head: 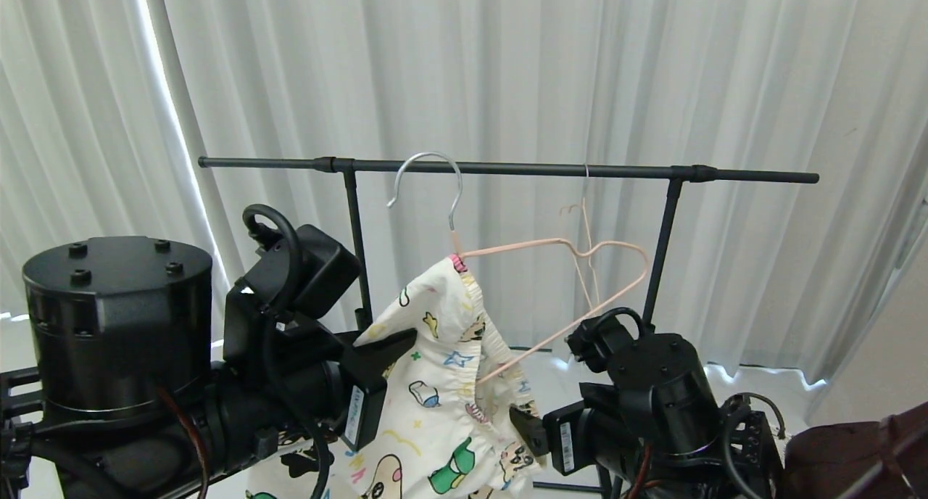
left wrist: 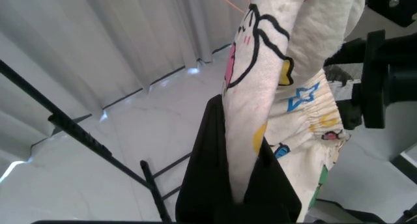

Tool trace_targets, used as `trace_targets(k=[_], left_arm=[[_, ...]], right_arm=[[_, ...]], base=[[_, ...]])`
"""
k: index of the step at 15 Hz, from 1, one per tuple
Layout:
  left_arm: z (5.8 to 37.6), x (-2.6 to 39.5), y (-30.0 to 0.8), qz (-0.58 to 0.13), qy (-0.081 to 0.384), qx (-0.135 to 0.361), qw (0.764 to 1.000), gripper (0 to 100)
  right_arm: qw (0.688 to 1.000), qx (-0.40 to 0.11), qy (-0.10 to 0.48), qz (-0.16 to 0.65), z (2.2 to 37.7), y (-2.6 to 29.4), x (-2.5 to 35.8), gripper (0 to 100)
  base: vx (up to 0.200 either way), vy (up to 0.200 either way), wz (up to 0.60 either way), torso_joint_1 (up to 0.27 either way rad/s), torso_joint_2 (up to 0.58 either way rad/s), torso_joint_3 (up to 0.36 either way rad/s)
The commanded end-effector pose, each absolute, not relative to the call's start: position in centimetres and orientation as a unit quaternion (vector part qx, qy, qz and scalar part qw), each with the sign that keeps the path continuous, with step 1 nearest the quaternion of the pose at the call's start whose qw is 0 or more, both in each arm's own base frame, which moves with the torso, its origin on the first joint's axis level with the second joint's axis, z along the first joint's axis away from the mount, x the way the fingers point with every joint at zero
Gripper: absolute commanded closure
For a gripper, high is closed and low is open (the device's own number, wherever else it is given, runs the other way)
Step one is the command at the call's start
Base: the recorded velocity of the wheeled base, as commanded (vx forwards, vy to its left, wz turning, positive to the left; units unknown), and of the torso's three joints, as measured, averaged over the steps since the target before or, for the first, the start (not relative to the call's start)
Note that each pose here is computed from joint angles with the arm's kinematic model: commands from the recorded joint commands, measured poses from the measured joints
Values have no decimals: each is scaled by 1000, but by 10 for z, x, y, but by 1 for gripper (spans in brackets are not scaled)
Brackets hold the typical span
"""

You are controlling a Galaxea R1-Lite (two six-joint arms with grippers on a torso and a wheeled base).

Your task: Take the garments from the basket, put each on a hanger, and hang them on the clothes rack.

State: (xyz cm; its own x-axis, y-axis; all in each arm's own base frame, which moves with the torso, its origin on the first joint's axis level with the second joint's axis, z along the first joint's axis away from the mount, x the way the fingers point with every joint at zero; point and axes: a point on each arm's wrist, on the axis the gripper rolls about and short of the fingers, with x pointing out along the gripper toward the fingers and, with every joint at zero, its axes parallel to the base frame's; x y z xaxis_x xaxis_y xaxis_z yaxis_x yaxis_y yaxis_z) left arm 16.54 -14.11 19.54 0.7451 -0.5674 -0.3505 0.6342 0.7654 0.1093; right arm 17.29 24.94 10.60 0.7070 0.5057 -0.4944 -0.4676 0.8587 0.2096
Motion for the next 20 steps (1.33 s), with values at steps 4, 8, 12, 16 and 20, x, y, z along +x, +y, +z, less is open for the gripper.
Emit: trace_targets(k=[4,8,12,16,20], left_arm=[[190,167,-138,-311,153,116,931,100],[177,165,-135,-301,172,134,929,100],[162,160,-130,-299,187,181,918,100],[154,157,-126,-290,199,194,915,100],[146,161,-113,-270,207,234,911,100]], right_arm=[[948,-6,277,160,93,210,205,0],[962,-9,251,111,101,184,228,0],[965,-9,241,101,103,178,235,0],[967,-7,237,92,105,172,237,0],[967,-7,236,93,106,172,237,0]], base=[[0,0,0,0,0,0],[0,0,0,0,0,0],[0,0,0,0,0,0],[0,0,0,0,0,0],[0,0,0,0,0,0]])
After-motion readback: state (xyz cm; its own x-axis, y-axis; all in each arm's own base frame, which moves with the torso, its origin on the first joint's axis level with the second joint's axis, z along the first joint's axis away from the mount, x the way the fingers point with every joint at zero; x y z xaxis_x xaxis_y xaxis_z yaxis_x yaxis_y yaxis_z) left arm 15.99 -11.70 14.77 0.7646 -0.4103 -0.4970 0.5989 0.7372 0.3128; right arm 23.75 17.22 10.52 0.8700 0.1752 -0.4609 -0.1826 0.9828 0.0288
